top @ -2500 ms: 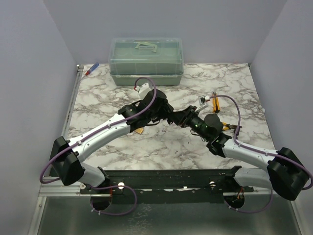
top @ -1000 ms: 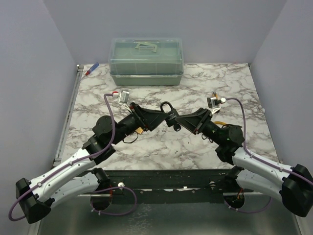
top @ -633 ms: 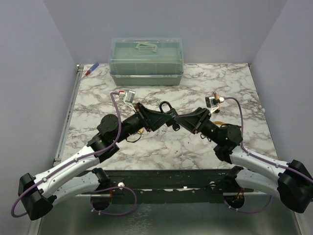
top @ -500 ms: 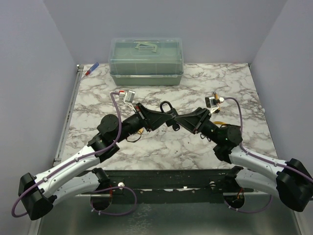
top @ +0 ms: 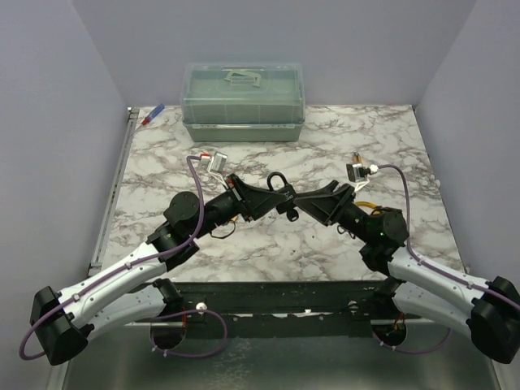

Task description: Unlock with the key

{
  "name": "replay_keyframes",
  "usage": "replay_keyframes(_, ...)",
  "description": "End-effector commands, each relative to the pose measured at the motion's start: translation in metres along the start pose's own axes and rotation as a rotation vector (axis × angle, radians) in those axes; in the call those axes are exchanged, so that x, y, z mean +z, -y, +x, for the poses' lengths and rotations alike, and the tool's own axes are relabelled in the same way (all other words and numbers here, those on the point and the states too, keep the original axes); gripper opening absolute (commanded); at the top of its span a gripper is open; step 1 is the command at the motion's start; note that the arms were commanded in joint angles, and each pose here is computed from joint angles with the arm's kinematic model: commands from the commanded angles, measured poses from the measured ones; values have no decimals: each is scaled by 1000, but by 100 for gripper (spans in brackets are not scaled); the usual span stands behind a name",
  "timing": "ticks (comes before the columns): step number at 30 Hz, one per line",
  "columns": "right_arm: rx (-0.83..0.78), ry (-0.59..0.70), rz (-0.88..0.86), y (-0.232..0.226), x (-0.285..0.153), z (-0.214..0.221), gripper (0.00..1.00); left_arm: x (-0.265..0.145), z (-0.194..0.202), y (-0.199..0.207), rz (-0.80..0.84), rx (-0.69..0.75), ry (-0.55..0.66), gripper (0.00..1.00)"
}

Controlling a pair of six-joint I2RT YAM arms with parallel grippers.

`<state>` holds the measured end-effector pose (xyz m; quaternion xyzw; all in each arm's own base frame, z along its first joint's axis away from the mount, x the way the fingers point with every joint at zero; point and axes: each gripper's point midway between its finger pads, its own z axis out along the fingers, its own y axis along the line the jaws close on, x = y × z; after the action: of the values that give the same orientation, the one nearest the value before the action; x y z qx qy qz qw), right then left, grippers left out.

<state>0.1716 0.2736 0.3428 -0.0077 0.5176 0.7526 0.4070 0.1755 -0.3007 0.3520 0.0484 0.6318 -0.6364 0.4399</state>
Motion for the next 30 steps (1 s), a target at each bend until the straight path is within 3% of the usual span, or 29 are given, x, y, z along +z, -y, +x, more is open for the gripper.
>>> replay_keyframes(1,-92,19,20,-9,2,-9,62,-4,-18,6,0,30,78,0)
replay_keyframes(6,-161,-44,133,8,-3,-2,74,-4,-28,9,-13,45,107,0)
replay_keyframes(9,-270,-108,255,23,-8,-2,76,-3,-35,5,-52,57,126,0)
replay_keyframes(15,-490,-158,462,42,-30,-18,76,1,-47,-17,-182,46,181,0)
replay_keyframes(20,-570,-238,575,59,-39,-20,73,9,-51,-32,-243,25,213,0)
replay_keyframes(30,-653,-401,604,84,-33,-10,74,22,-58,-53,-366,10,226,0)
